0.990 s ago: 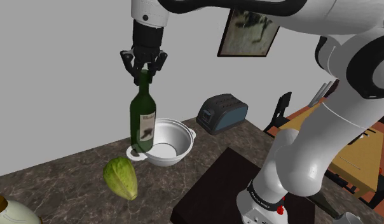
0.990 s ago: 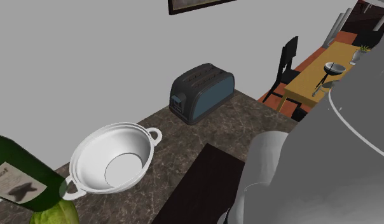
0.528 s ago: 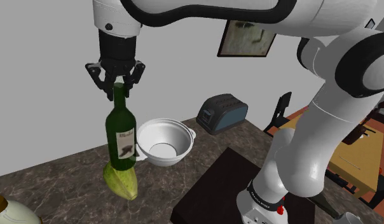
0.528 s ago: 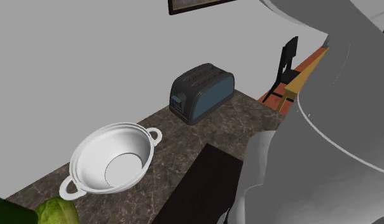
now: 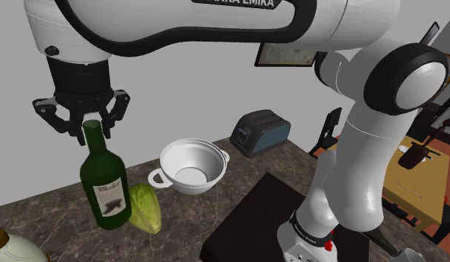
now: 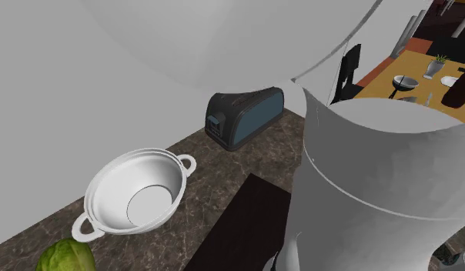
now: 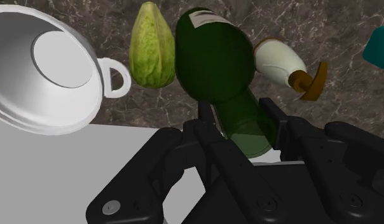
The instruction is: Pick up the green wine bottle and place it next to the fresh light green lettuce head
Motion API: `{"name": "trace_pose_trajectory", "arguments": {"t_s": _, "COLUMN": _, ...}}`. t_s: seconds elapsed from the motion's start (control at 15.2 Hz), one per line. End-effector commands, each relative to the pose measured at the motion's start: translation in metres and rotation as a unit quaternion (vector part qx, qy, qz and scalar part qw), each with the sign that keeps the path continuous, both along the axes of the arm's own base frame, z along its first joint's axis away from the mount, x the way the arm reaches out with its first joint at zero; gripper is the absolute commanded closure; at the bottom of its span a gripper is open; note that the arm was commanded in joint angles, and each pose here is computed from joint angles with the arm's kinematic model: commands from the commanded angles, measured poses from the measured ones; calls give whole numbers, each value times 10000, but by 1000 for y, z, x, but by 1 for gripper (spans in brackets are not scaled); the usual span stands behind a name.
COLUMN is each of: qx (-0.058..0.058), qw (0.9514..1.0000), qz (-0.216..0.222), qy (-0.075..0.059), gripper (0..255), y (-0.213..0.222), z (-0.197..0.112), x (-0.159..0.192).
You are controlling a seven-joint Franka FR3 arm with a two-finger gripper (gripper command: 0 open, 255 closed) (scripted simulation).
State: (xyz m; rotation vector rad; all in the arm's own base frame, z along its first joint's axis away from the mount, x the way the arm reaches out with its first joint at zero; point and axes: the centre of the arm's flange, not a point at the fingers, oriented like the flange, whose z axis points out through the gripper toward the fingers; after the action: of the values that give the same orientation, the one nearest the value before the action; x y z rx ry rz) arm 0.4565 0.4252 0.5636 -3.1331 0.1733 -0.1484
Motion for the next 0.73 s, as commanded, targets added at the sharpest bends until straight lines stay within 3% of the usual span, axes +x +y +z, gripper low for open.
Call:
{"name": "trace_pose_trajectory", "arguments": {"t_s": 0.0, "qx": 4, "qw": 10000, "qz": -7, "qy": -3, "gripper": 255, "y": 26, "z": -6, "x": -2}}
{"name": "trace_pose_trajectory", "arguments": {"t_s": 0.4, "qx": 4, "qw": 10000, "qz": -7, "qy": -3, "gripper": 255, "y": 103, "z": -24, "x": -8}}
{"name": "trace_pose_trajectory", "arguments": {"t_s": 0.66, "qx": 4, "qw": 10000, "qz": -7, "qy": -3, "gripper": 255, "y": 108, "z": -41, "x": -8}}
